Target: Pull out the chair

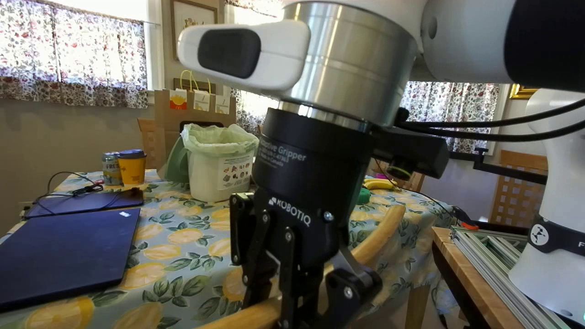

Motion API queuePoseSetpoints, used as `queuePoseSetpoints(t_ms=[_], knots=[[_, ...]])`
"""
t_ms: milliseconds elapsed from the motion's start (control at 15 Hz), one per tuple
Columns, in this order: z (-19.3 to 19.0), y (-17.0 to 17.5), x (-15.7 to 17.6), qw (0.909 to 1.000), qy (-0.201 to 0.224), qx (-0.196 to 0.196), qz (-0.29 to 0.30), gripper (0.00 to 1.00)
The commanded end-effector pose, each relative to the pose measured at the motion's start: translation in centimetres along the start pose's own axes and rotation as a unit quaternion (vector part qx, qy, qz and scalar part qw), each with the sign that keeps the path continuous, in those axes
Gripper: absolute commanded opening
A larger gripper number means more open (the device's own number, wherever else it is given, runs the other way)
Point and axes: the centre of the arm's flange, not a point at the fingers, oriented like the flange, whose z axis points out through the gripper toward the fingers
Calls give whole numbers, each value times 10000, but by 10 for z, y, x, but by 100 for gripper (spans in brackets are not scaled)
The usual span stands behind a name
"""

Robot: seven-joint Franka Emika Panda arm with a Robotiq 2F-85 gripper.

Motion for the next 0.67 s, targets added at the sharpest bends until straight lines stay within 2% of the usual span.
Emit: queuePoseSetpoints(t_ms=[0,600], knots=[[13,-37,-17,9968,-52,352,-712,8],[12,-56,-25,9926,13,488,-1111,8]])
